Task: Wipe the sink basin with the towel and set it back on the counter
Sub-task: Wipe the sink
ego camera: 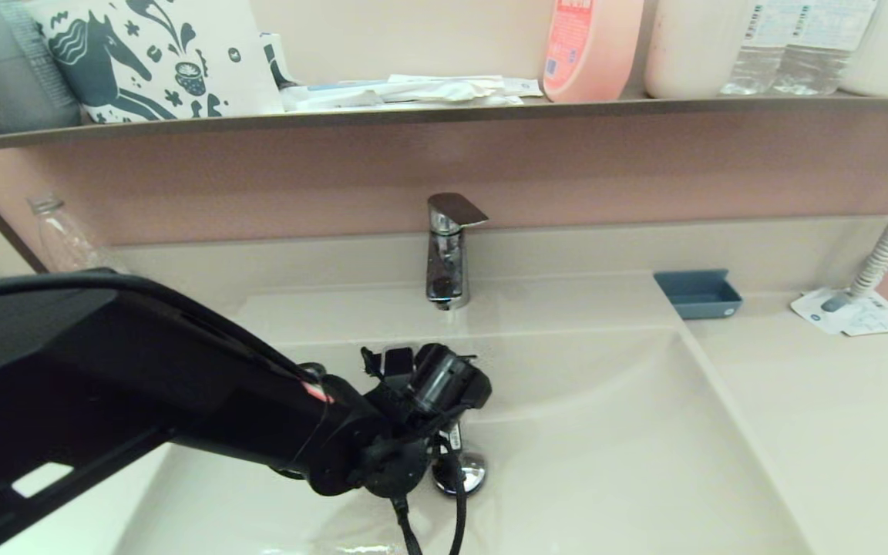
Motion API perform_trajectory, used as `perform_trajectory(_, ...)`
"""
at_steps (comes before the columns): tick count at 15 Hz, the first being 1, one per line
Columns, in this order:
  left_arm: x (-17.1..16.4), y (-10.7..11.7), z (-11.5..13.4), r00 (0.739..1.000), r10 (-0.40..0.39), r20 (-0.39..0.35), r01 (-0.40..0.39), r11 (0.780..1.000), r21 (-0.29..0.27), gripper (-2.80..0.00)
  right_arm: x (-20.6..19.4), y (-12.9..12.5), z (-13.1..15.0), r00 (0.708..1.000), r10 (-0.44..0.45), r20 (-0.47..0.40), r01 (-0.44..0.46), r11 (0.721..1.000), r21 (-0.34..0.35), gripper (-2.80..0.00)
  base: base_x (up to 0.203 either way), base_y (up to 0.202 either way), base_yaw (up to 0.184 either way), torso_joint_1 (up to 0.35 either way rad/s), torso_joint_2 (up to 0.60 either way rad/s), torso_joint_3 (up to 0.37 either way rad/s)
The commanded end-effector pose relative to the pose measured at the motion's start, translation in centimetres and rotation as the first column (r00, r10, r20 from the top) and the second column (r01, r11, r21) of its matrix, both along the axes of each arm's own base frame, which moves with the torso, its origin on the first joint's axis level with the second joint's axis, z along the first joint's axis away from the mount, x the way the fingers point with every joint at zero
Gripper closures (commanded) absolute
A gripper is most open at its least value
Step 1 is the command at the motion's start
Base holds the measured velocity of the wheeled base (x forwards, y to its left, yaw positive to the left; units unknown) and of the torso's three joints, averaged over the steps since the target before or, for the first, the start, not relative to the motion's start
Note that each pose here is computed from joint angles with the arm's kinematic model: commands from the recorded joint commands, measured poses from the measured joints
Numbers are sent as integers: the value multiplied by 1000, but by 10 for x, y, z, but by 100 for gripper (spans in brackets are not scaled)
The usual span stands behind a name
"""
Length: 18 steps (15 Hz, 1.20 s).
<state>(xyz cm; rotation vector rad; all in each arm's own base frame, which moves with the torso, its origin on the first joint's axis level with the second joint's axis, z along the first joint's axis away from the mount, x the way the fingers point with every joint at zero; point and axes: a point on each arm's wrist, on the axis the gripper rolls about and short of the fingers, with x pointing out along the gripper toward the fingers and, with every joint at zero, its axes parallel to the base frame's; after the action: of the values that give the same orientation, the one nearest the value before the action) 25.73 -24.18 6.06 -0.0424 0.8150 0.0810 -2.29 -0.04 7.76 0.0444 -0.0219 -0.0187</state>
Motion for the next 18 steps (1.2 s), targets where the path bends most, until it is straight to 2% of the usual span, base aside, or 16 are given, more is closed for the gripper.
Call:
perform_trajectory(1, -3, -13, -4, 1000, -24, -2, 24, 1000, 2, 0, 0, 0, 0, 1000, -1, 0, 1, 1000, 0, 0, 0, 0, 0, 0, 0, 0)
perform_trajectory(4, -3, -33, -1, 999, -38, 31, 38, 999, -16, 0, 0, 0, 0, 1000, 1, 0, -1, 1000, -1, 0, 0, 0, 0, 0, 0, 0)
perform_trajectory(7, -2, -53, -3, 998, -47, 30, 48, 998, -34, 0, 0, 0, 0, 1000, -1, 0, 1, 1000, 0, 0, 0, 0, 0, 0, 0, 0)
perform_trajectory(11, -11, -81, 6, 995, -91, 27, 93, 995, -45, 0, 0, 0, 0, 1000, 0, 0, 0, 1000, 0, 0, 0, 0, 0, 0, 0, 0)
perform_trajectory(16, -29, -102, 22, 995, -97, -14, 97, 994, -40, 0, 0, 0, 0, 1000, 1, 0, -1, 1000, 0, 0, 0, 0, 0, 0, 0, 0)
perform_trajectory(18, -41, -101, 24, 993, -91, -72, 92, 996, 4, 0, 0, 0, 0, 1000, 0, 0, 0, 1000, 0, 0, 0, 0, 0, 0, 0, 0)
